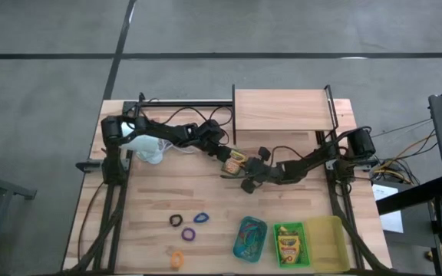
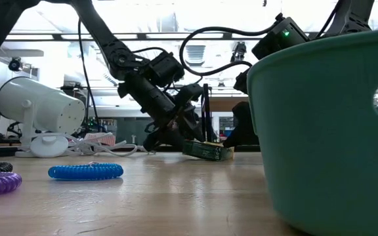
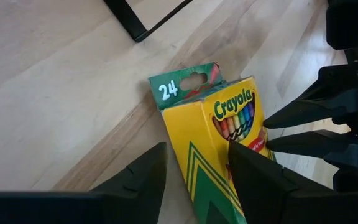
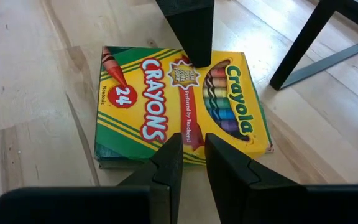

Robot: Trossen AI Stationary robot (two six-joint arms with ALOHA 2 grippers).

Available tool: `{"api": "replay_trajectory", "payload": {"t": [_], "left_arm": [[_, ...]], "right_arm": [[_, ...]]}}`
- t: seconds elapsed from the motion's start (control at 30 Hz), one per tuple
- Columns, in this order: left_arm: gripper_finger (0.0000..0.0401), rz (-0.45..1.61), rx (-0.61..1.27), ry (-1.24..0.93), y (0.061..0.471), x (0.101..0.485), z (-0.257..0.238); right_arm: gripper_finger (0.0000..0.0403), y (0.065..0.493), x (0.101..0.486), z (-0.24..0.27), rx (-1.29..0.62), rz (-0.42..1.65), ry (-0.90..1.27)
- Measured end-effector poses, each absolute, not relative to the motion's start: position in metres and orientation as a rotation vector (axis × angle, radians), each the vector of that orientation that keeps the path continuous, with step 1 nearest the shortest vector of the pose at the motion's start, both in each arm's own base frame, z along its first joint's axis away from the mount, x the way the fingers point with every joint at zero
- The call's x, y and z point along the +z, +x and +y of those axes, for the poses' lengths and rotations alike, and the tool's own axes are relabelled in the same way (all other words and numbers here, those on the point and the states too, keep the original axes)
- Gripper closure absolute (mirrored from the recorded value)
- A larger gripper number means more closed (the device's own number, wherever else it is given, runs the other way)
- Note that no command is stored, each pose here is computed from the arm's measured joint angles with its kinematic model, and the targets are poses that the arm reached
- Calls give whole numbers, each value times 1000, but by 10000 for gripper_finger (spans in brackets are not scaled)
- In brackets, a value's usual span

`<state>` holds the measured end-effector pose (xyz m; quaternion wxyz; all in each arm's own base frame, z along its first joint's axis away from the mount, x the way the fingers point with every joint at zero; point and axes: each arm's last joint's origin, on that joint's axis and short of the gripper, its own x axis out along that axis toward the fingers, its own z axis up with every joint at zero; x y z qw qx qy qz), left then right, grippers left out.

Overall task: Pick & Place Office Desk Supplies
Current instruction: Put the crayon box into the green bin

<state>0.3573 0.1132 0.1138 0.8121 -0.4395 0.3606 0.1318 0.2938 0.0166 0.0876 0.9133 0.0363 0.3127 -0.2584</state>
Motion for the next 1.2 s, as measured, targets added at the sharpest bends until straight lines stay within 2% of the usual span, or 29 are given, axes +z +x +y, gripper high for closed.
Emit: {"api": "replay_trajectory", "payload": {"t": [0.3,1.2], "left_arm": [[228,777,279,-950,362,100,113],[228,725,246,-935,366,102,112]], "right_arm": [[335,291,86,16,-533,650,72],[335,284,81,16,-513,663,79]]}}
